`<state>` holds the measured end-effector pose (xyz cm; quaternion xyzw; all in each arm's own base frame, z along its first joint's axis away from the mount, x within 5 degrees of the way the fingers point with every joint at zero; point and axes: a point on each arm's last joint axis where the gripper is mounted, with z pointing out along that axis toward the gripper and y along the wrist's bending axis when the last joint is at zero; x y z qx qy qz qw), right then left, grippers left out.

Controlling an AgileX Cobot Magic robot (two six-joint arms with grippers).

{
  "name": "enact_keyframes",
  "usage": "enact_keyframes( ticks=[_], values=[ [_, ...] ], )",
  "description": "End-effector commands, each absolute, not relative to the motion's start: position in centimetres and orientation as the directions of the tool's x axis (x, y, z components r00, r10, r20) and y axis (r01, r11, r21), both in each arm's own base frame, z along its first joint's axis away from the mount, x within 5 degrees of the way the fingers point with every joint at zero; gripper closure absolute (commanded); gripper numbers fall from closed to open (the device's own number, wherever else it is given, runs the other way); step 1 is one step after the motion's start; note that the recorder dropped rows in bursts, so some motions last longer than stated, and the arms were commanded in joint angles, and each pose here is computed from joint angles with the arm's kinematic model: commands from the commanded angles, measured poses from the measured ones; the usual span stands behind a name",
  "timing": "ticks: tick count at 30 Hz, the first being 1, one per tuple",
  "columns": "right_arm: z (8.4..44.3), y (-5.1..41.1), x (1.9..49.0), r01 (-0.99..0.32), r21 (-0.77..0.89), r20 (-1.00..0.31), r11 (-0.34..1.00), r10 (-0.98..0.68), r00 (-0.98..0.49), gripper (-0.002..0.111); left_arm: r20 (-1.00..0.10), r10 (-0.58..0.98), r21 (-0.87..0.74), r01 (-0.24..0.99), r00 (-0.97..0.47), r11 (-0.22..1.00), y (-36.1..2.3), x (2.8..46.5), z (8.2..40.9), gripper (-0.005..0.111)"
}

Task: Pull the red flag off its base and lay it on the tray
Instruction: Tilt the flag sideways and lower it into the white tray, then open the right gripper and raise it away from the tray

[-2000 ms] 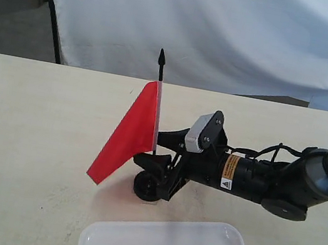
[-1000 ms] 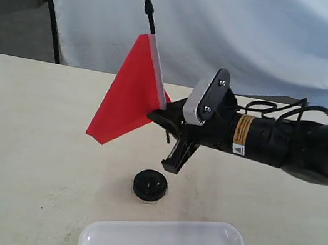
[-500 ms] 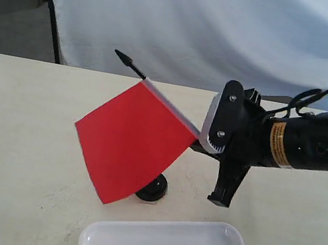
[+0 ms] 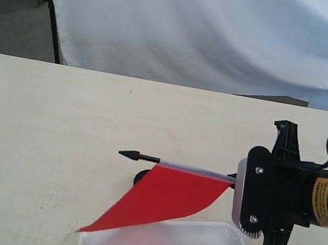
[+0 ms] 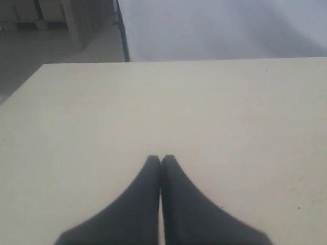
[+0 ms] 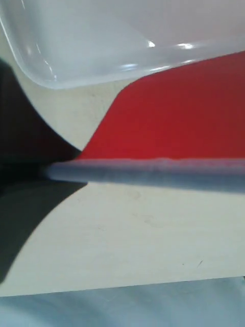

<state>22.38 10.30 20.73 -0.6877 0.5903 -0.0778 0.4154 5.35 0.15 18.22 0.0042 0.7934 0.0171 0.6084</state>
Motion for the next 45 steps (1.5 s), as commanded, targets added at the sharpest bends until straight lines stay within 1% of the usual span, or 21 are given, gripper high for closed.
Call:
enact_keyframes(
  ticks=[1, 6, 10, 15, 18, 23, 24, 27, 28, 29, 30, 31, 33, 36, 41, 42, 43, 44, 45],
  values=[
    [20.0, 9.6, 20.7, -0.749, -0.662, -0.361, 0.025, -0.887, 0.289, 0.109, -0.967, 0.024, 0.029, -0.014, -0.253, 0.999, 0.2, 5.3, 18.2, 0.107],
    [18.6, 9.6, 18.0, -0.762, -0.647, -0.334, -0.013, -0.894, 0.299, 0.109, -0.967, 0.024, 0.029, -0.014, -0.253, 0.999, 0.2, 5.3, 18.2, 0.107],
    [16.7, 9.5, 16.4, -0.784, -0.618, -0.273, -0.065, -0.917, 0.292, 0.109, -0.967, 0.024, 0.029, -0.014, -0.253, 0.999, 0.2, 5.3, 18.2, 0.107],
    [15.2, 9.8, 16.5, -0.808, -0.579, -0.22, -0.11, -0.933, 0.284, 0.109, -0.967, 0.024, 0.029, -0.014, -0.253, 0.999, 0.2, 5.3, 18.2, 0.107],
    [14.2, 10.1, 17.1, -0.831, -0.54, -0.205, -0.13, -0.938, 0.28, 0.109, -0.967, 0.024, 0.029, -0.014, -0.253, 0.999, 0.2, 5.3, 18.2, 0.107],
    [13.7, 10.5, 17.7, -0.845, -0.516, -0.201, -0.138, -0.94, 0.276, 0.107, -0.967, 0.024, 0.029, -0.014, -0.253, 0.999, 0.2, 5.3, 18.2, 0.107],
    [13.5, 10.5, 17.7, -0.849, -0.51, -0.199, -0.14, -0.941, 0.275, 0.104, -0.967, 0.024, 0.029, -0.014, -0.253, 0.999, 0.2, 5.3, 18.2, 0.107],
    [13.3, 10.6, 17.6, -0.855, -0.498, -0.206, -0.144, -0.938, 0.278, 0.085, -0.967, 0.024, 0.029, -0.014, -0.253, 0.999, 0.2, 5.3, 18.2, 0.107],
    [13.3, 10.7, 17.6, -0.856, -0.496, -0.211, -0.147, -0.936, 0.283, 0.074, -0.967, 0.024, 0.029, -0.014, -0.253, 0.999, 0.2, 5.3, 18.2, 0.107],
    [13.3, 10.7, 17.5, -0.857, -0.493, -0.217, -0.148, -0.933, 0.286, 0.066, -0.967, 0.024, 0.029, -0.014, -0.253, 0.999, 0.2, 5.3, 18.2, 0.107],
    [13.4, 10.8, 17.4, -0.86, -0.488, -0.229, -0.15, -0.928, 0.293, 0.048, -0.967, 0.024, 0.029, -0.014, -0.253, 0.999, 0.2, 5.3, 18.2, 0.107],
    [13.4, 10.9, 17.4, -0.861, -0.485, -0.234, -0.151, -0.926, 0.295, 0.039, -0.967, 0.024, 0.029, -0.014, -0.253, 0.999, 0.2, 5.3, 18.2, 0.107],
    [13.4, 10.9, 17.4, -0.861, -0.487, -0.238, -0.148, -0.926, 0.294, 0.029, -0.967, 0.024, 0.029, -0.014, -0.253, 0.999, 0.2, 5.3, 18.2, 0.107],
    [14.2, 10.9, 17.3, -0.848, -0.514, -0.249, -0.132, -0.922, 0.295, 0.029, -0.967, 0.024, 0.029, -0.014, -0.253, 0.999, 0.2, 5.3, 18.2, 0.107],
    [16.6, 10.4, 17.2, -0.787, -0.614, -0.263, -0.068, -0.922, 0.284, 0.03, -0.967, 0.024, 0.029, -0.014, -0.253, 0.999, 0.2, 5.3, 18.2, 0.107],
    [17.1, 10.2, 17.2, -0.77, -0.636, -0.258, -0.053, -0.926, 0.276, 0.032, -0.967, 0.024, 0.029, -0.014, -0.253, 0.999, 0.2, 5.3, 18.2, 0.107],
    [17.5, 10.0, 17.3, -0.752, -0.658, -0.244, -0.044, -0.932, 0.268, 0.037, -0.967, 0.024, 0.029, -0.014, -0.253, 0.999, 0.2, 5.3, 18.2, 0.107],
    [17.9, 9.7, 17.4, -0.729, -0.683, -0.228, -0.031, -0.94, 0.253, 0.045, -0.967, 0.024, 0.029, -0.014, -0.253, 0.999, 0.2, 5.3, 18.2, 0.107],
    [18.5, 9.4, 17.6, -0.703, -0.711, -0.21, -0.017, -0.949, 0.235, 0.056, -0.967, 0.024, 0.029, -0.014, -0.253, 0.999, 0.2, 5.3, 18.2, 0.107]
  ],
)
